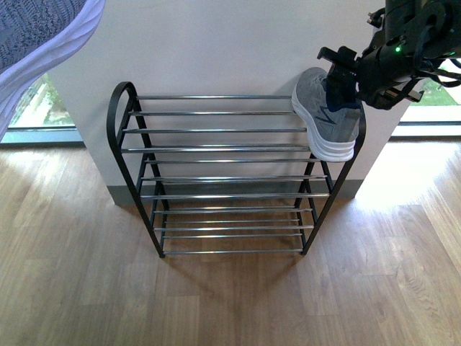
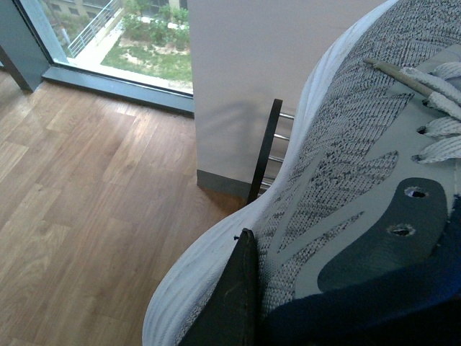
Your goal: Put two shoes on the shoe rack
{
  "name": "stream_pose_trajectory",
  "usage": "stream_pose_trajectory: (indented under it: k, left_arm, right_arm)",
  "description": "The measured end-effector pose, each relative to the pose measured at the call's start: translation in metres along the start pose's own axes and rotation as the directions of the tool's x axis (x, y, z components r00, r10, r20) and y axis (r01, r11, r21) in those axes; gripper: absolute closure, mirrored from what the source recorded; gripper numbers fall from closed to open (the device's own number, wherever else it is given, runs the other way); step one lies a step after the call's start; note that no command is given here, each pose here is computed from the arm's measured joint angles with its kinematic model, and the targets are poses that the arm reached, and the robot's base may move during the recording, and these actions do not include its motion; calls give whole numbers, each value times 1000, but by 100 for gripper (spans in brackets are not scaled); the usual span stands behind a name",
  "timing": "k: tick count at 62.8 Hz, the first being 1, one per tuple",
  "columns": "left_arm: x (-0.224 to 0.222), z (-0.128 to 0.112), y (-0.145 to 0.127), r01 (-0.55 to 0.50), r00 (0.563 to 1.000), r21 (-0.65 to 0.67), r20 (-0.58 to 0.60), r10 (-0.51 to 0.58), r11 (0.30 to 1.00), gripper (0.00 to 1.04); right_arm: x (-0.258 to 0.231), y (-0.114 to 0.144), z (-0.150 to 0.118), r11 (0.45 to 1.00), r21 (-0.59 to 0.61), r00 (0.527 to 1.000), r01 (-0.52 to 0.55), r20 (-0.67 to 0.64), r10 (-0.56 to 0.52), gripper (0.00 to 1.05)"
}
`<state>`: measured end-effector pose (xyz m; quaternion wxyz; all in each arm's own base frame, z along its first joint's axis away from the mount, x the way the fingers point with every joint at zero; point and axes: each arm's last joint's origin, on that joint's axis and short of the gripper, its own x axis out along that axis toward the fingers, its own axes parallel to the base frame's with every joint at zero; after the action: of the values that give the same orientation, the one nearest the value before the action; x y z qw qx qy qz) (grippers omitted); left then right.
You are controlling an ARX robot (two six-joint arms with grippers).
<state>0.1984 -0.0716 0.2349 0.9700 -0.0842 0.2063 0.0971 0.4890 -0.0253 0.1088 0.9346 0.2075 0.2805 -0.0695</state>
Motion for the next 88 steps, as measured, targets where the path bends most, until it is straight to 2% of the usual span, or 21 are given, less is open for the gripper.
stream_pose_trajectory:
  k: [4,18,29,38,47,59,64,69,82,88]
  left_arm:
    - [0,0,0,0,1000,0,0,0,1000,103]
    - [0,0,0,0,1000,0,0,0,1000,103]
    - [0,0,0,0,1000,0,0,0,1000,103]
    - [0,0,0,0,1000,0,0,0,1000,103]
    - [0,0,0,0,1000,0,0,0,1000,103]
    - [0,0,0,-1,1000,0,1,1,1000,103]
    - [0,0,0,-1,1000,0,0,1,1000,103]
    - [0,0,0,-1,1000,0,0,1,1000,103]
    - [0,0,0,-1,1000,0,0,1,1000,103]
    - [0,0,0,-1,1000,0,0,1,1000,103]
  right_arm:
    - [-14,-2,2,1000,-9,1000,-26,15,26,8]
    - [-96,-15,4,982,-88,980,-165,95,174,9]
    - [-173,-35,-13,949,-160,948,-272,124,293,9]
    - [-225,-60,-30,940,-177,934,-293,157,321,9]
    - [-270,-83,-44,934,-223,910,-278,251,330,9]
    - [-276,-89,-49,942,-217,910,-256,274,310,10]
    - [-277,-86,-56,943,-317,875,-106,421,240,22]
    - [-284,-80,-66,930,-366,846,-41,482,227,35]
    - [-297,-66,-91,915,-403,840,-19,490,233,66]
    - [-306,-60,-106,911,-412,840,-12,490,233,91]
